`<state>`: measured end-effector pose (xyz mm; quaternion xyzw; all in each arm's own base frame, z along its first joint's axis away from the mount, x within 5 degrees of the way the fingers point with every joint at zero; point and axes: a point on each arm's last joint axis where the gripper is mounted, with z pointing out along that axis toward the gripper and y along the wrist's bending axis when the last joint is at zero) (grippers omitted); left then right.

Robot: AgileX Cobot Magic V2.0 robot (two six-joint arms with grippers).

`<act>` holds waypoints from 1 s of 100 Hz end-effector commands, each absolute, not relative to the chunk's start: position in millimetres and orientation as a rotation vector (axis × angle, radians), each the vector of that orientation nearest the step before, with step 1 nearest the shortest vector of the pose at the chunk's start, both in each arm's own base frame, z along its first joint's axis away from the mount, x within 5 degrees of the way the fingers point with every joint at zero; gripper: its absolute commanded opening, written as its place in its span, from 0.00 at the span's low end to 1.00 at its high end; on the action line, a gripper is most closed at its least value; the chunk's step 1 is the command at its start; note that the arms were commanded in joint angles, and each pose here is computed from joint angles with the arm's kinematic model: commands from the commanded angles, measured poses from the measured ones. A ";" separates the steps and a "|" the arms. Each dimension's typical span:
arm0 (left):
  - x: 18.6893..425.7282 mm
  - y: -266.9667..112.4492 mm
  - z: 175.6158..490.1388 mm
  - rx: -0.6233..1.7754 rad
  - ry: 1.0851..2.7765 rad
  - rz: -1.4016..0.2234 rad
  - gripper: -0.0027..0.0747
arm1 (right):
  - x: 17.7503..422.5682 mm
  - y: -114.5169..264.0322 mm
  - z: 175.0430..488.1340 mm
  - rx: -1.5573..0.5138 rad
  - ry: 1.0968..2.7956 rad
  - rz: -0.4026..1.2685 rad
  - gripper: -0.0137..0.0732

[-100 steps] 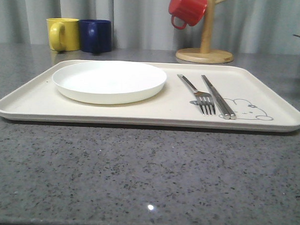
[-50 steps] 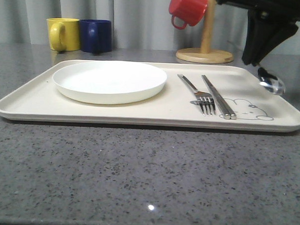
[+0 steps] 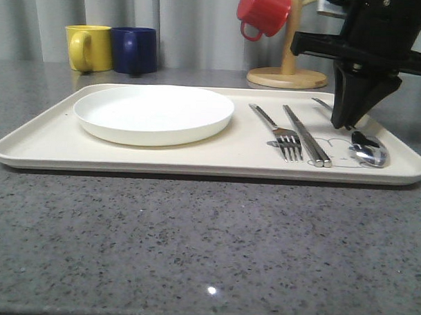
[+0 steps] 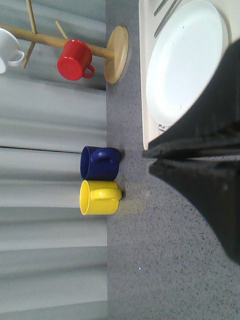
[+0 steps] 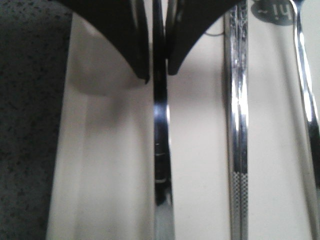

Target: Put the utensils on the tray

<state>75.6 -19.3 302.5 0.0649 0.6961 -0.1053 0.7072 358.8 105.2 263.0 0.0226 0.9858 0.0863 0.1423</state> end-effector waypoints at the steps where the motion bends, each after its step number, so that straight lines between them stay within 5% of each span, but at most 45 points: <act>1: 75.0 -17.0 318.1 0.108 1.455 -0.237 0.01 | 357.5 104.2 287.9 0.063 2.747 0.280 0.40; 16: 75.0 -17.0 318.1 0.108 1.455 -0.237 0.01 | 357.4 104.2 288.3 0.063 2.745 0.280 0.52; 56: 75.0 -17.0 318.1 0.108 1.455 -0.237 0.01 | 335.5 77.9 346.5 0.001 2.528 0.175 0.52; 79: 75.0 -17.0 318.1 0.108 1.455 -0.237 0.01 | 289.1 40.4 379.1 0.052 2.344 0.091 0.52; 100: 75.0 -17.0 318.1 0.108 1.455 -0.237 0.01 | 236.7 17.2 373.2 0.089 2.204 0.056 0.52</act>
